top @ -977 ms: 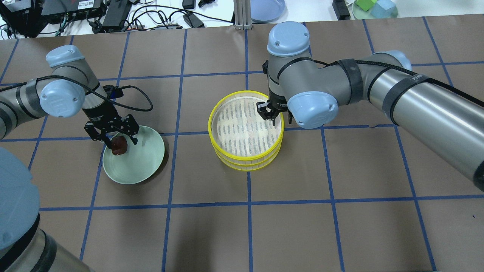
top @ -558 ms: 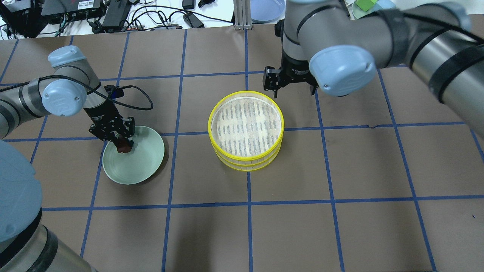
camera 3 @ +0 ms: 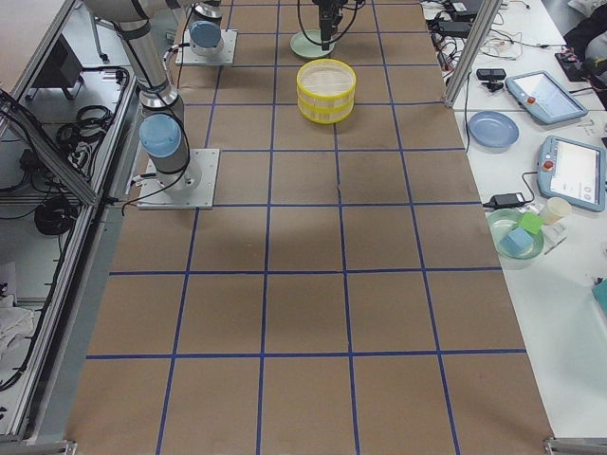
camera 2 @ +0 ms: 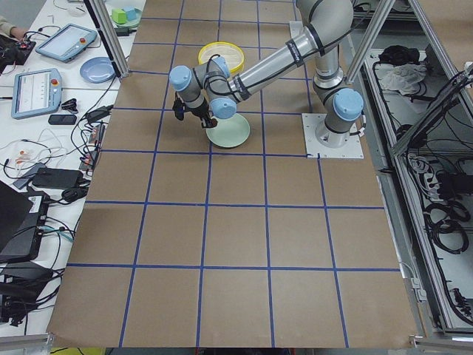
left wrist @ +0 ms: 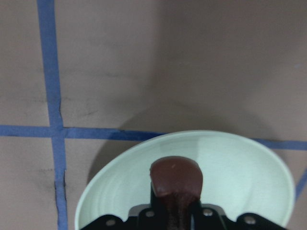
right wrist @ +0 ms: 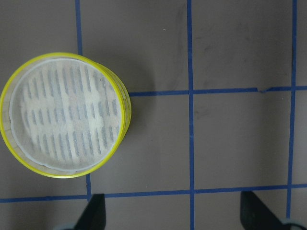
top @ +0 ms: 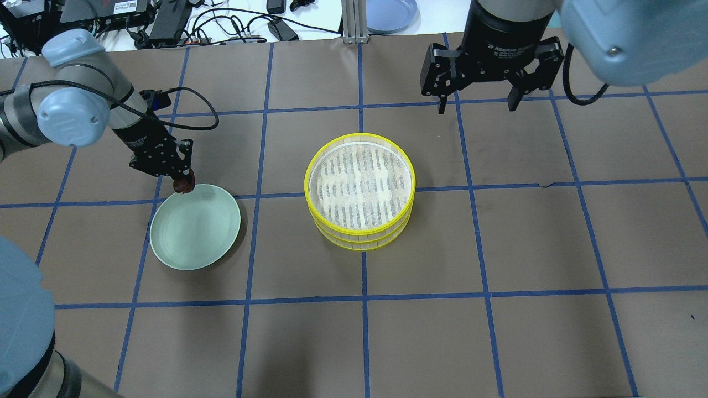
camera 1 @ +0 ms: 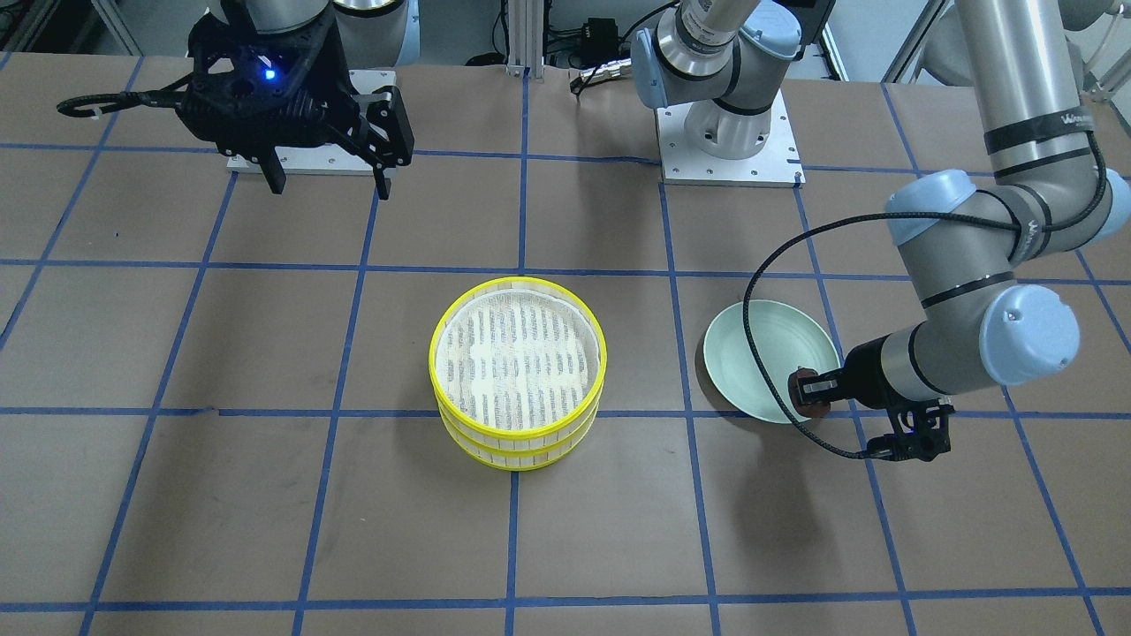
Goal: Place buns in different layers of steamer
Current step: 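Carry the brown bun with left gripper into the top tier and release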
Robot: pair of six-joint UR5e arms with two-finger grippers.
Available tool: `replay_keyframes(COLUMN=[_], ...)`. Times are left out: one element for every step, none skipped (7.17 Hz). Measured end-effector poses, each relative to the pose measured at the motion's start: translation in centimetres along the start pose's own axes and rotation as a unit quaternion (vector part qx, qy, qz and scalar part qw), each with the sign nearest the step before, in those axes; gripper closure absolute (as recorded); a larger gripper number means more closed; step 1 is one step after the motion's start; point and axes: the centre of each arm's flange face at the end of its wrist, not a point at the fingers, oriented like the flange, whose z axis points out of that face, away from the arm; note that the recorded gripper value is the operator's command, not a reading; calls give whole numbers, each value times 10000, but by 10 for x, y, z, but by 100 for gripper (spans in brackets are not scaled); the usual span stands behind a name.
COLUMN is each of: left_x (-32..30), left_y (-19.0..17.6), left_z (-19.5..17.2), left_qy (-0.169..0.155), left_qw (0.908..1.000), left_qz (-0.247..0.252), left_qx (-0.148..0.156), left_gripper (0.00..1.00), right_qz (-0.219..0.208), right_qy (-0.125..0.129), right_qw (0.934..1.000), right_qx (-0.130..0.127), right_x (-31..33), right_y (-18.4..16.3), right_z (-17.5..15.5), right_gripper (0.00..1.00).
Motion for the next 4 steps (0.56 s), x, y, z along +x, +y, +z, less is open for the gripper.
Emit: replay_keyframes(left_x=[38, 80, 122, 162], left_y=[11, 25, 42, 59], left_z=[-30, -49, -57, -55], left_qy=[82, 293, 585, 752], left_qw=[9995, 9983, 9964, 9950], left_qz=[-163, -318, -451, -541], left_qx=[251, 395, 424, 368], left_gripper=[100, 100, 100, 100], right_qz=[13, 40, 80, 95], right_qy=[26, 35, 19, 1], right_qw=[10000, 10000, 10000, 9999], right_qx=[-60, -15, 33, 60], right_x=[3, 7, 11, 13], right_y=[6, 7, 7, 7], right_z=[4, 8, 11, 13], right_gripper=[2, 2, 2, 1])
